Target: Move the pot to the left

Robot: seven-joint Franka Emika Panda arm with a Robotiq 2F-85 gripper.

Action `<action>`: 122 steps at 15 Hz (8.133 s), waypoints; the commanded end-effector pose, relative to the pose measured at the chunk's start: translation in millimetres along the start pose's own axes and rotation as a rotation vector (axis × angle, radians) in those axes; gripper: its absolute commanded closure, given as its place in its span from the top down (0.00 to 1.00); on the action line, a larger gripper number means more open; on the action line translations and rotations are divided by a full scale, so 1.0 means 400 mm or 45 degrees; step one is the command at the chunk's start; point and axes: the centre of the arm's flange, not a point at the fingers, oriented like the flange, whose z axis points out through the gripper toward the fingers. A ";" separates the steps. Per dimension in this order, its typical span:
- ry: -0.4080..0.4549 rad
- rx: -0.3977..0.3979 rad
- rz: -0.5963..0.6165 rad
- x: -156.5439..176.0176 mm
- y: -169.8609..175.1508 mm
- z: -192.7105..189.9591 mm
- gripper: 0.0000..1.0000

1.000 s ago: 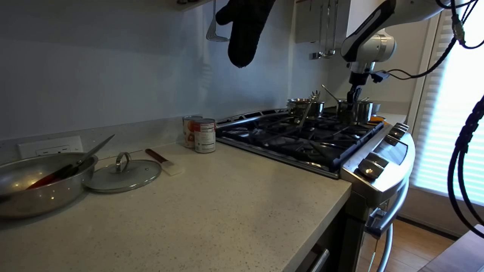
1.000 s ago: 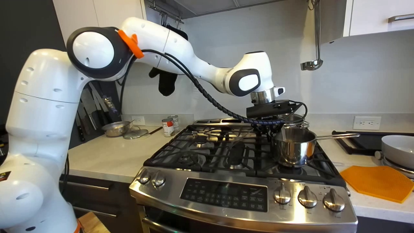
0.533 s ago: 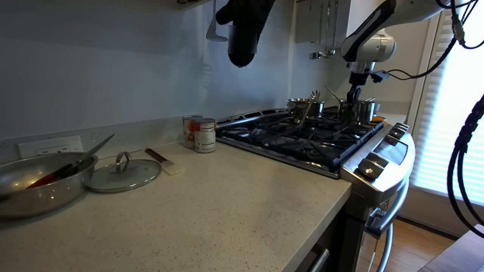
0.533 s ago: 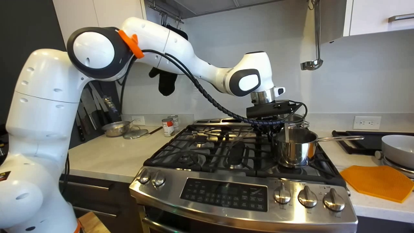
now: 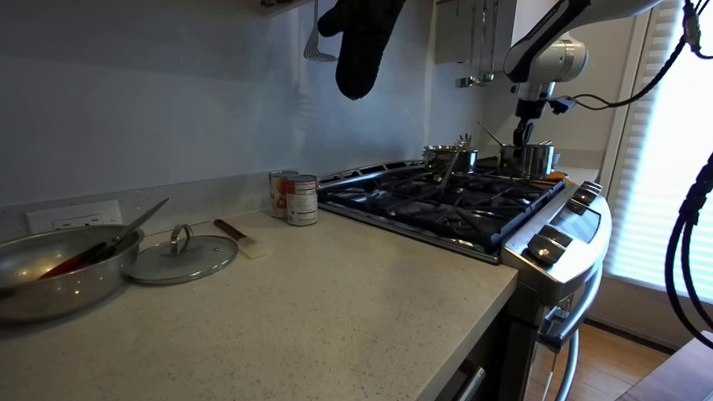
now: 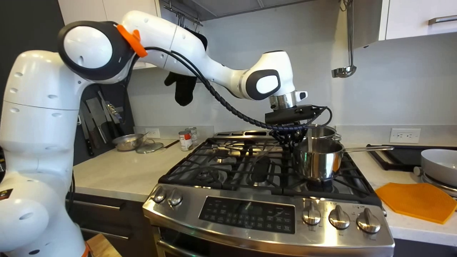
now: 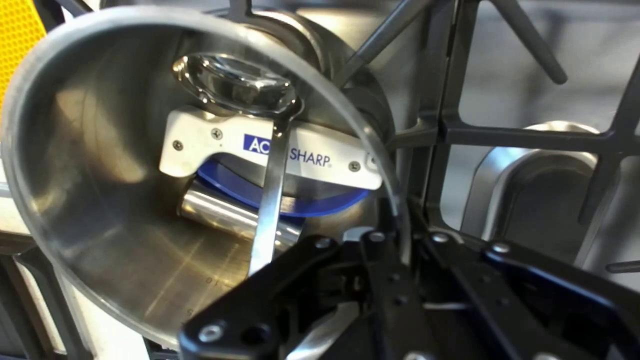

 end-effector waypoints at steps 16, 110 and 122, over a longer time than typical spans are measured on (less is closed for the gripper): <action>0.014 -0.011 -0.435 -0.115 -0.611 -0.411 0.02; 0.159 0.249 -0.873 -0.076 -0.923 -0.363 1.00; 0.226 0.307 -0.288 -0.218 -0.841 -0.569 1.00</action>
